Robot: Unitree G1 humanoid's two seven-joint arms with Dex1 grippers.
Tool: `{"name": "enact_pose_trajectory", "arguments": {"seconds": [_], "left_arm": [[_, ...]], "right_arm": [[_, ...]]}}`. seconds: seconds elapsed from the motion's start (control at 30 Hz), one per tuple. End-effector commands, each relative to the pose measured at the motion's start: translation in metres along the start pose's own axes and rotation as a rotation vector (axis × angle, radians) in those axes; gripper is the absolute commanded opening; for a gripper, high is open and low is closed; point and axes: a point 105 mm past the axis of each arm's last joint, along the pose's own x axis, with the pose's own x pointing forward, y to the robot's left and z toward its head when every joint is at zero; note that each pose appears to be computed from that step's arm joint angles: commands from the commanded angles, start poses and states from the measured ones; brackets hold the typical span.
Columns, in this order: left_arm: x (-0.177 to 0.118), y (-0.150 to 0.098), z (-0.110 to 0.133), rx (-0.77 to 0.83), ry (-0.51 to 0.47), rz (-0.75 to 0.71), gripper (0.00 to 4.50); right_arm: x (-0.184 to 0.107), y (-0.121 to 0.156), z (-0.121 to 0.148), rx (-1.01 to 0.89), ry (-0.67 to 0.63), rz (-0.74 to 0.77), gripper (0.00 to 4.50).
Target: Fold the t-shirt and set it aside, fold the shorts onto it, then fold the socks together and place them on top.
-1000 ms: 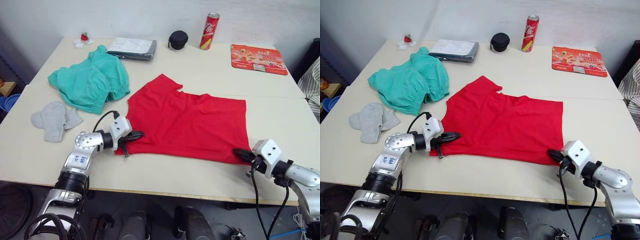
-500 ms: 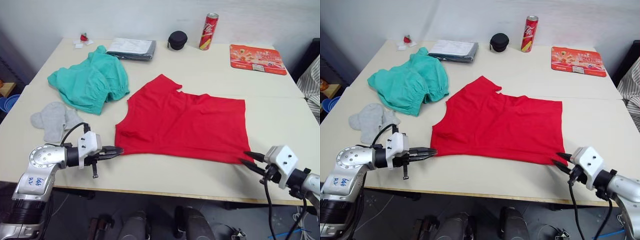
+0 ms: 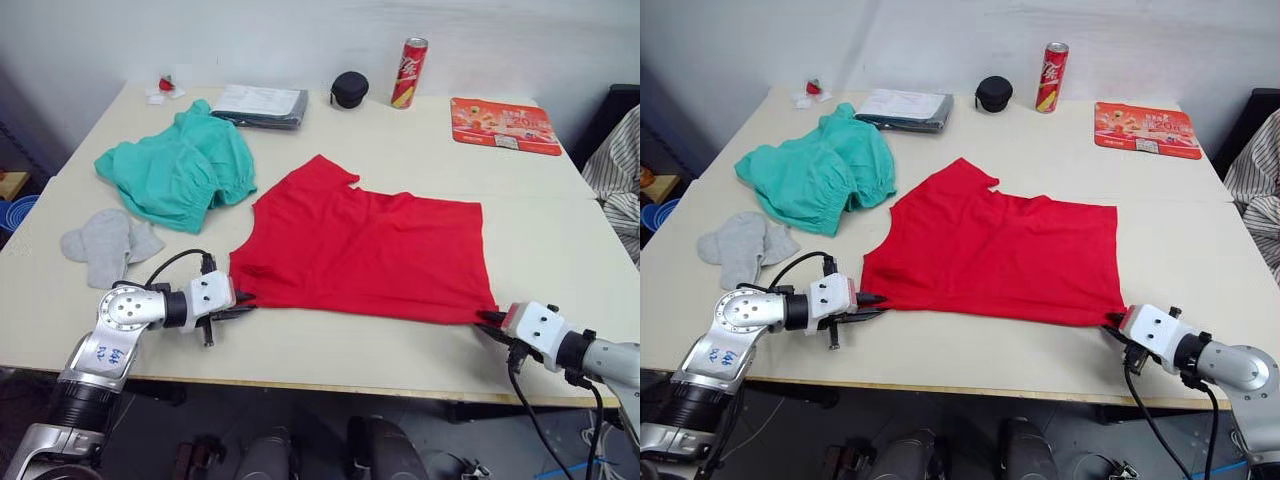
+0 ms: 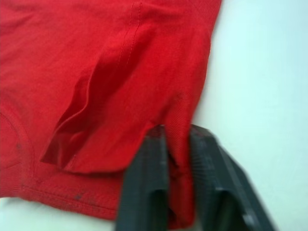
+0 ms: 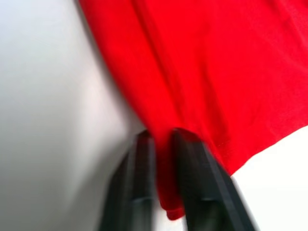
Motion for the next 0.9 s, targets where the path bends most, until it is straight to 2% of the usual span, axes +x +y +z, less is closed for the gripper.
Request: {"name": "enact_pose_trajectory", "arguments": {"seconds": [0.03,0.23,0.53,0.73,0.87,0.9], "left_arm": [[-0.004,-0.009,-0.021,-0.067,0.09,-0.039,0.0],[-0.027,-0.031,-0.009,-0.06,0.033,-0.135,0.0],[-0.062,-0.058,0.001,-0.081,0.048,-0.124,0.0],[-0.067,-0.07,-0.002,-0.096,0.071,-0.101,0.0],[-0.069,-0.076,-0.001,-0.133,0.06,-0.133,0.0],[-0.07,-0.075,0.0,-0.117,0.063,-0.132,0.47]], "right_arm": [[-0.005,0.001,-0.017,0.037,0.078,0.01,0.01],[-0.019,0.016,-0.011,0.044,0.045,0.081,0.01],[-0.062,0.054,-0.014,0.081,0.073,0.162,0.01],[-0.064,0.074,-0.007,0.115,0.059,0.171,0.01],[-0.061,0.074,-0.003,0.179,0.042,0.135,0.01],[-0.061,0.075,0.0,0.209,0.033,0.148,0.42]]}}
